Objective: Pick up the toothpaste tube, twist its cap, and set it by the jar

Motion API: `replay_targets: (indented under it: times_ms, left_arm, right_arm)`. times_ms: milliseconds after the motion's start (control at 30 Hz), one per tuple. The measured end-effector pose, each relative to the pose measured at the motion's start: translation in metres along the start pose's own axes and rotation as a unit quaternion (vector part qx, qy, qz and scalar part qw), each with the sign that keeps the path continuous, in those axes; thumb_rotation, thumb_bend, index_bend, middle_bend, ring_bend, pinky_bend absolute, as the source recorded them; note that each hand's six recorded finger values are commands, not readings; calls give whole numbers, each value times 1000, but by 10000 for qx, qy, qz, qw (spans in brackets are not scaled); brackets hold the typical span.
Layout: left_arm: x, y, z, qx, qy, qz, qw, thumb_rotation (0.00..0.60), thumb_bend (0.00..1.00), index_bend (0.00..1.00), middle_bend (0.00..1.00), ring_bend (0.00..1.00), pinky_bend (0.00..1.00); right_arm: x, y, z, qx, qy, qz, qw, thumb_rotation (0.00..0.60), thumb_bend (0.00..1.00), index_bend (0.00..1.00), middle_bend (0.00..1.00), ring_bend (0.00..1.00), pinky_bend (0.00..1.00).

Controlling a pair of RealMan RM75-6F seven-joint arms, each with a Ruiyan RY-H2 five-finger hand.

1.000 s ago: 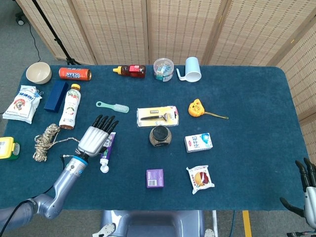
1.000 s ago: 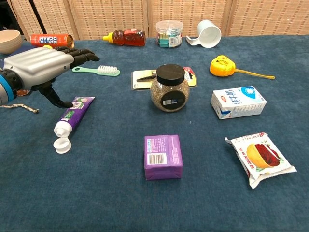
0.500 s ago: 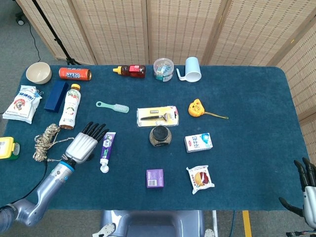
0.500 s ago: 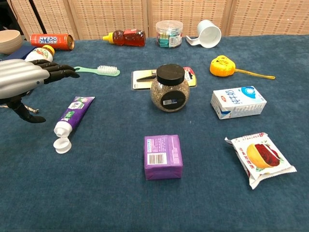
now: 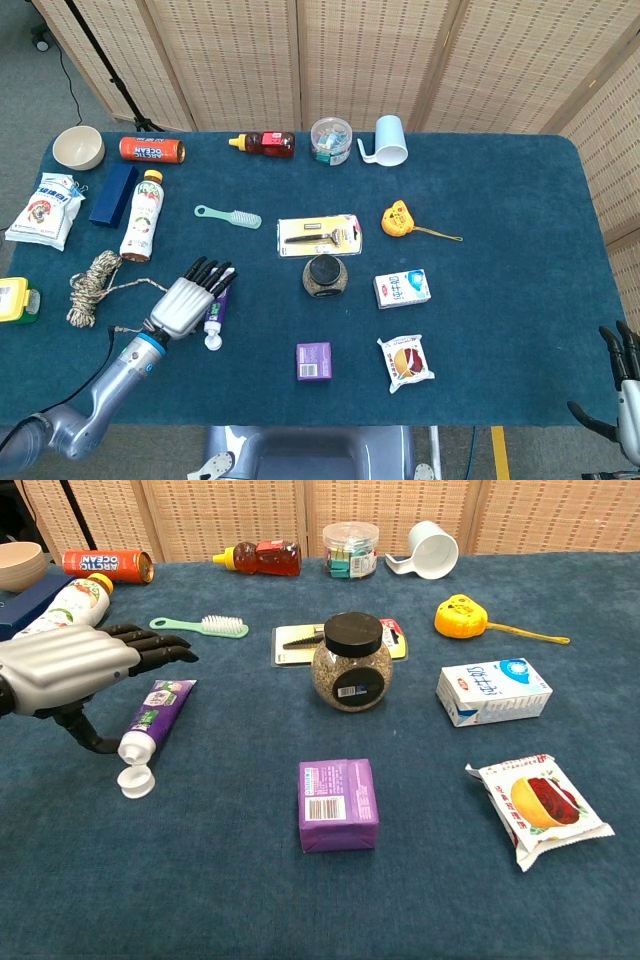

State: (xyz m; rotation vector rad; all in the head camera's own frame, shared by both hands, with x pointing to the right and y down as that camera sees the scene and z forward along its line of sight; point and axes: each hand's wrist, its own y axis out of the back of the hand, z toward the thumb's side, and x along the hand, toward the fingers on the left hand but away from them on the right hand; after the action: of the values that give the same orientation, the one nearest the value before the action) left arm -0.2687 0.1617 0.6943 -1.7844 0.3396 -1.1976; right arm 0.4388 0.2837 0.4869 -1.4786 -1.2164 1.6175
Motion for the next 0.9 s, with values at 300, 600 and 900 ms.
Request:
replay_targets:
  times_ms: [300,600,900]
  left_arm:
    - [22,4,32,-155,-138,162,9997,600,190,0,0,0,0]
    - [51,21,55,-423,-124,352,9984,600,190,0,0,0,0]
    - [61,27,43,-726,0,62,9973,600,190,0,0,0,0]
  right_arm:
    - [2,1,-4,-33,-37,-20,10000,600,122,0,0,0,0]
    - [5,4,-9,-35,-105,-75,9999,600,123,0,0,0,0]
    - [7,3,-8,-30,-115,-69,9999,600,122,0,0,0,0]
